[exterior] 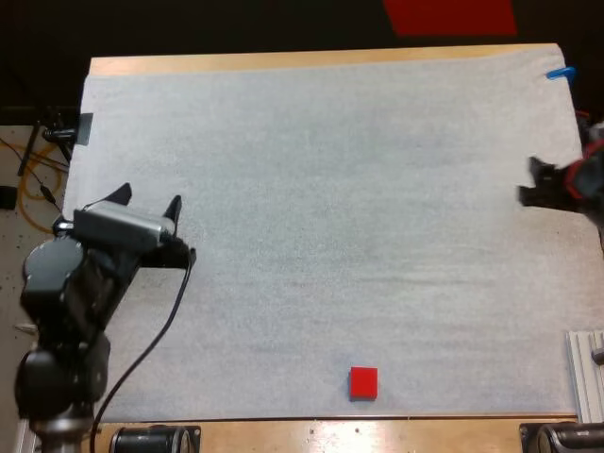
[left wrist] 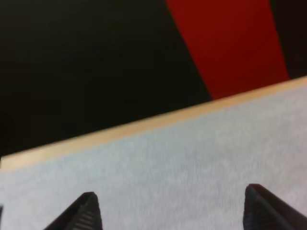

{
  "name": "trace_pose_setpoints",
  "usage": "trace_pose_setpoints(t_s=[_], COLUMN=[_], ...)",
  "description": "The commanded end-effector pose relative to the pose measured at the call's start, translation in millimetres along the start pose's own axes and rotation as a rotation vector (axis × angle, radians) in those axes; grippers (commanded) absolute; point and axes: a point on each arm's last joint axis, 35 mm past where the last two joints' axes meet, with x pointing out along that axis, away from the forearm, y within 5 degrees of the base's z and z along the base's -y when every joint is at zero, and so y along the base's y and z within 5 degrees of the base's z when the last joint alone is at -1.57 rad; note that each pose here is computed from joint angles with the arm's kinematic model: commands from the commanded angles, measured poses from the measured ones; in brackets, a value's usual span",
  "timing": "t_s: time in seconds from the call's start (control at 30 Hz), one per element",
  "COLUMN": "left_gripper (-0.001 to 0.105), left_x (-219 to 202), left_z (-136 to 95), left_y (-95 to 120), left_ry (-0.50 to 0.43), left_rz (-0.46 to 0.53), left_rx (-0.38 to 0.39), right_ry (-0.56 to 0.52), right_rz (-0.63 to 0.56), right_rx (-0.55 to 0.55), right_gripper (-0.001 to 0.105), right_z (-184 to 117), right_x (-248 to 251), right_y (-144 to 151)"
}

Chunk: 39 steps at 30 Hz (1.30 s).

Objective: Stack red cube on blue cube

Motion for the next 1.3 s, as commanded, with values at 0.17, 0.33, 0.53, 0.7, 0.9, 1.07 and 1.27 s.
trace_pose_setpoints(t_s=[0.17, 0.33, 0.53, 0.7, 0.9, 1.07, 1.27], left_gripper=[0.062, 0.062, 0.062, 0.062, 0.062, 0.062, 0.062], left_x=[-48, -89, -133, -164, -161, -166, -162], left_z=[4, -6, -23, -48, -65, -73, -78], left_y=[-12, -22, -32, -39, -37, -39, -37], left_ry=[-0.11, -0.158, -0.242, -0.248, -0.095, -0.007, 0.025], left_rz=[-0.004, -0.007, -0.012, -0.013, -0.003, -0.017, -0.015], left_rx=[0.01, 0.022, 0.043, 0.045, 0.006, -0.005, 0.021], right_ry=[-0.062, -0.112, -0.201, -0.287, -0.369, -0.34, -0.309], right_rz=[-0.049, -0.028, -0.065, -0.092, -0.065, -0.021, 0.044], right_rx=[0.003, -0.016, -0.007, 0.028, 0.013, 0.017, -0.008], right_gripper=[0.066, 0.066, 0.066, 0.066, 0.066, 0.066, 0.066], right_z=[-8, -18, -44, -82, -125, -146, -151], right_x=[-60, -97, -136, -159, -177, -173, -168], right_y=[-1, 9, 25, 44, 66, 76, 80])
